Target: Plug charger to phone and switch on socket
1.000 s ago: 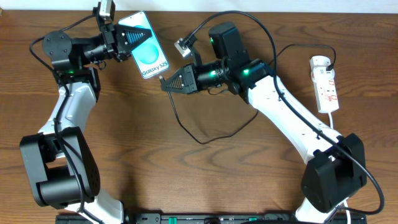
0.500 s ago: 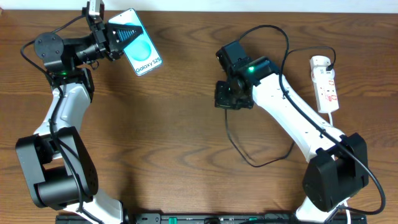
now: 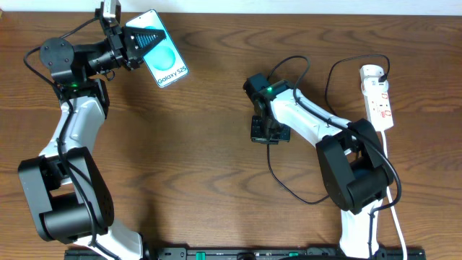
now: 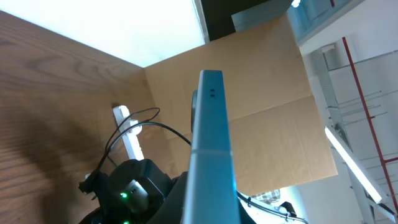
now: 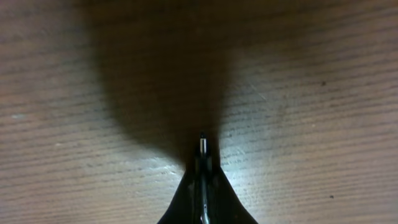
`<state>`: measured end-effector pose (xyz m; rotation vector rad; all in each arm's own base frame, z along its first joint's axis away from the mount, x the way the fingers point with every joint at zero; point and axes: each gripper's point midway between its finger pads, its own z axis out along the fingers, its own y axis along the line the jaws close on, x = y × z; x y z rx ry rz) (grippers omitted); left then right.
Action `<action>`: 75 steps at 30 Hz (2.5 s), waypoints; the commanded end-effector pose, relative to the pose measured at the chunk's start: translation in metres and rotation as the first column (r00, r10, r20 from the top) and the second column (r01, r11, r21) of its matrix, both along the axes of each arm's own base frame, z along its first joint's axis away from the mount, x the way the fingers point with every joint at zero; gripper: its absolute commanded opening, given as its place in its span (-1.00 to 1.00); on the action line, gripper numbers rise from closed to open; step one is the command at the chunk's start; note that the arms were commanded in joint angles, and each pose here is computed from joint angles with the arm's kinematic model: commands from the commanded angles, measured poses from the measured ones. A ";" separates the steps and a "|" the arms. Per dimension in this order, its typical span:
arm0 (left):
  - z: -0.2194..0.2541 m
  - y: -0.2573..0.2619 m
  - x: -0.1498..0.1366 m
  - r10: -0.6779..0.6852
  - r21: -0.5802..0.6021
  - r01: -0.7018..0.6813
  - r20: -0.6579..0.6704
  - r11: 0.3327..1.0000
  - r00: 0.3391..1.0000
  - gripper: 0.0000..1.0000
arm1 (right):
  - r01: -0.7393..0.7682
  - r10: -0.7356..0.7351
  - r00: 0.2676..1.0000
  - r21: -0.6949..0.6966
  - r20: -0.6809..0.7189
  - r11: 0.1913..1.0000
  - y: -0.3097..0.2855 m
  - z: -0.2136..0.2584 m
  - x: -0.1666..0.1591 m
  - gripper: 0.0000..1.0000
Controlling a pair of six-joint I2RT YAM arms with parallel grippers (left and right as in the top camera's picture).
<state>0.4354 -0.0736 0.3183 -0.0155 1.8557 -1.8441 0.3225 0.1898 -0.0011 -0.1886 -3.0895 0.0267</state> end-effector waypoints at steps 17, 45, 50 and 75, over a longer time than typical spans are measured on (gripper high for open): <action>0.006 0.000 -0.001 0.001 0.006 -0.001 0.025 1.000 1.000 -0.85 | 0.024 -0.023 0.999 0.018 -0.039 1.000 0.004 -0.012 -0.004 -0.09; 0.005 -0.001 -0.003 -0.011 0.011 0.011 0.023 1.000 1.000 -0.86 | 0.041 -0.039 0.998 0.040 -0.049 0.998 0.008 -0.012 -0.006 -0.31; 0.005 -0.001 -0.003 -0.011 0.011 0.011 0.023 1.000 1.000 -0.86 | 0.041 -0.039 0.998 0.040 -0.051 0.998 0.008 -0.012 -0.006 -0.67; 0.005 0.011 0.000 0.021 0.007 -0.021 0.021 1.000 1.000 -0.86 | -0.409 0.319 0.909 0.731 0.270 0.546 0.099 0.168 0.006 -0.98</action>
